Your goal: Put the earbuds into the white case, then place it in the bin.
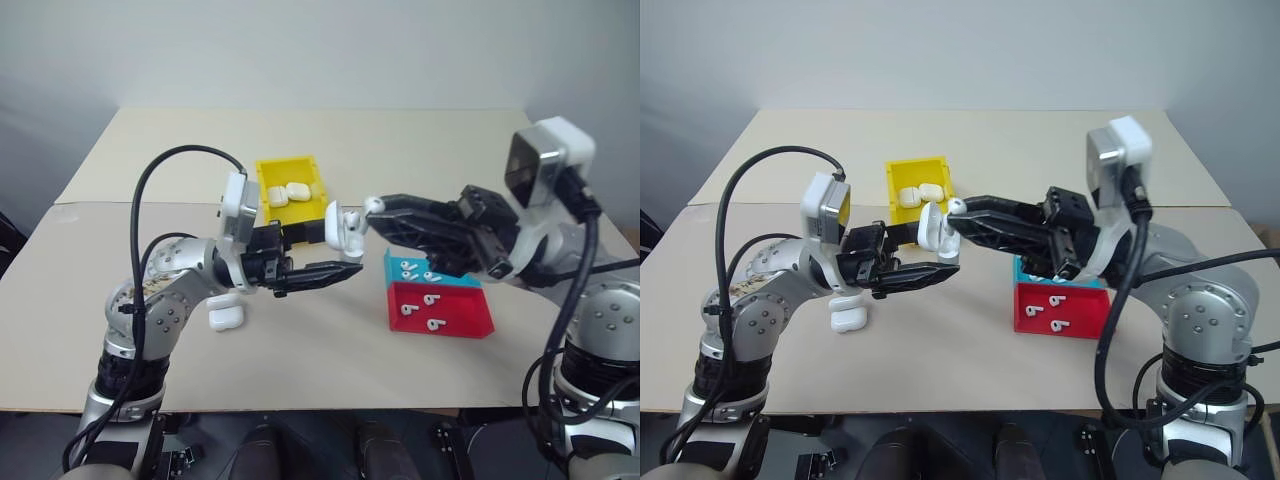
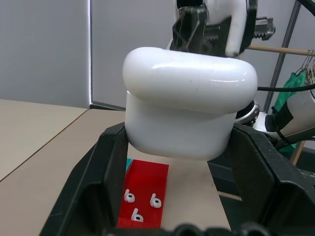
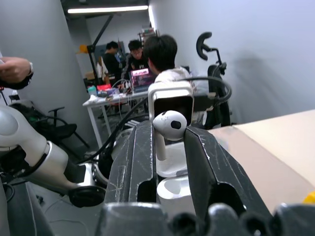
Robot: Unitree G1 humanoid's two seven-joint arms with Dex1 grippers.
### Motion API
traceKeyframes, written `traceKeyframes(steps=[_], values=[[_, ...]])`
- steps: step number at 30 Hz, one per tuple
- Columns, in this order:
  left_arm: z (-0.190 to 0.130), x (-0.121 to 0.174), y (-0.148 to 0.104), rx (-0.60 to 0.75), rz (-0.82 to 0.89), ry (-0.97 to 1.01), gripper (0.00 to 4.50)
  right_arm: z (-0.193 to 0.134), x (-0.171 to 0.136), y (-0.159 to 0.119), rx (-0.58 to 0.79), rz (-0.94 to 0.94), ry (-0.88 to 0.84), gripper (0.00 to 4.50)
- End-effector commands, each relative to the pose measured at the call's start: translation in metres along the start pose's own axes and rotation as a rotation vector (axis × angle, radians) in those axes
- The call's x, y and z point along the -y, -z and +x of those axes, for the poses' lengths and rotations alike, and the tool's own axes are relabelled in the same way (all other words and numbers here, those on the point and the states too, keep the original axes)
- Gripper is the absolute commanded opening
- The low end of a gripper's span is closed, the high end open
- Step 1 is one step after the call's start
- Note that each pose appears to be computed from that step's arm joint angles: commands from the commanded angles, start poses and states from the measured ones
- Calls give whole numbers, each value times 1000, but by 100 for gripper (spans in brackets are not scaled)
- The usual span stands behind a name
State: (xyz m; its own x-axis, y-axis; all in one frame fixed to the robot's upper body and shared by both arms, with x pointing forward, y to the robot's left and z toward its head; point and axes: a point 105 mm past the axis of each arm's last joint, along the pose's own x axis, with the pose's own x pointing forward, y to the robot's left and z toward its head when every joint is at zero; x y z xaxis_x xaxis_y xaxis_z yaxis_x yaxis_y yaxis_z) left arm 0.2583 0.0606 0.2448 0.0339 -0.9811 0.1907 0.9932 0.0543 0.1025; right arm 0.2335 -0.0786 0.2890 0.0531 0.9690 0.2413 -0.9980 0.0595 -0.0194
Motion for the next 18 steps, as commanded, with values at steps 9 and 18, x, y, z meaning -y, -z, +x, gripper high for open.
traceKeyframes(steps=[9,18], values=[[4,-1,-8,23,49,14,277,-1,4,12,-98,-67,27,69],[6,-1,-8,27,56,18,277,-3,2,19,-153,-100,8,69]])
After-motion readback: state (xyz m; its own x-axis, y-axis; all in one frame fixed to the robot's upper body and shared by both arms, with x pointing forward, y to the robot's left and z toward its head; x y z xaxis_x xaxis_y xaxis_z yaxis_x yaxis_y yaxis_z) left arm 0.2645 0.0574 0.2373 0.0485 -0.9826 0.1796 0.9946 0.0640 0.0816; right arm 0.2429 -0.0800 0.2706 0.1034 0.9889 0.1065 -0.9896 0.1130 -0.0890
